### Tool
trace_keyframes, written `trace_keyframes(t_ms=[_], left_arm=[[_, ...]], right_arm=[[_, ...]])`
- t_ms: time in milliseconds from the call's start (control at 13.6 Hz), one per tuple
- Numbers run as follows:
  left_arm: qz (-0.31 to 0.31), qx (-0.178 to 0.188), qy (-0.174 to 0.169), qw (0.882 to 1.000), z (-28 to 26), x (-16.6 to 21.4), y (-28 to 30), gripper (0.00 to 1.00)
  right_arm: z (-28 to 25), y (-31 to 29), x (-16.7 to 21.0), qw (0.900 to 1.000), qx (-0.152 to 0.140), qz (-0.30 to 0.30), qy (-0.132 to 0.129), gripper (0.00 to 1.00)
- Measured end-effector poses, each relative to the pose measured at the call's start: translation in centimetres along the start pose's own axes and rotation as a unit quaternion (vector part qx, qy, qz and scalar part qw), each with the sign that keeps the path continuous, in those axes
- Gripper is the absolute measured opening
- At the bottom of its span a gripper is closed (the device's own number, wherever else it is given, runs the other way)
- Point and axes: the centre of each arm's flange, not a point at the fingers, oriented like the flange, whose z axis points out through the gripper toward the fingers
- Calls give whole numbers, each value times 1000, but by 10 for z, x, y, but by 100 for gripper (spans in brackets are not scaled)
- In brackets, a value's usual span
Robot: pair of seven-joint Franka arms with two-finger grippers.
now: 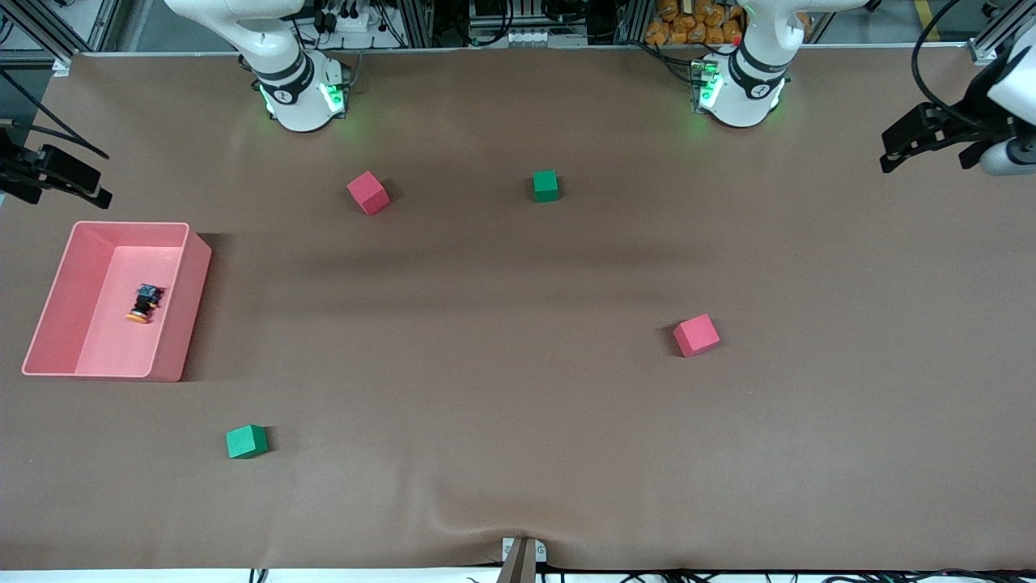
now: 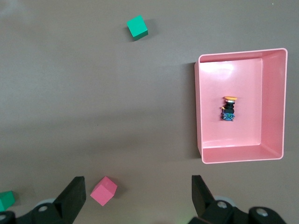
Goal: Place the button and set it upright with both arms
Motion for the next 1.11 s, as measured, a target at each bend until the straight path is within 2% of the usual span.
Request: trace_keyframes(t_ms=[738, 1107], left_arm=[[0, 0, -2, 1000, -1, 1, 0, 100], [0, 1, -8, 1000, 0, -1, 0, 100]], right_arm=[[4, 8, 2, 1000, -4, -3, -6, 100], [24, 58, 12, 999, -9, 42, -27, 100]])
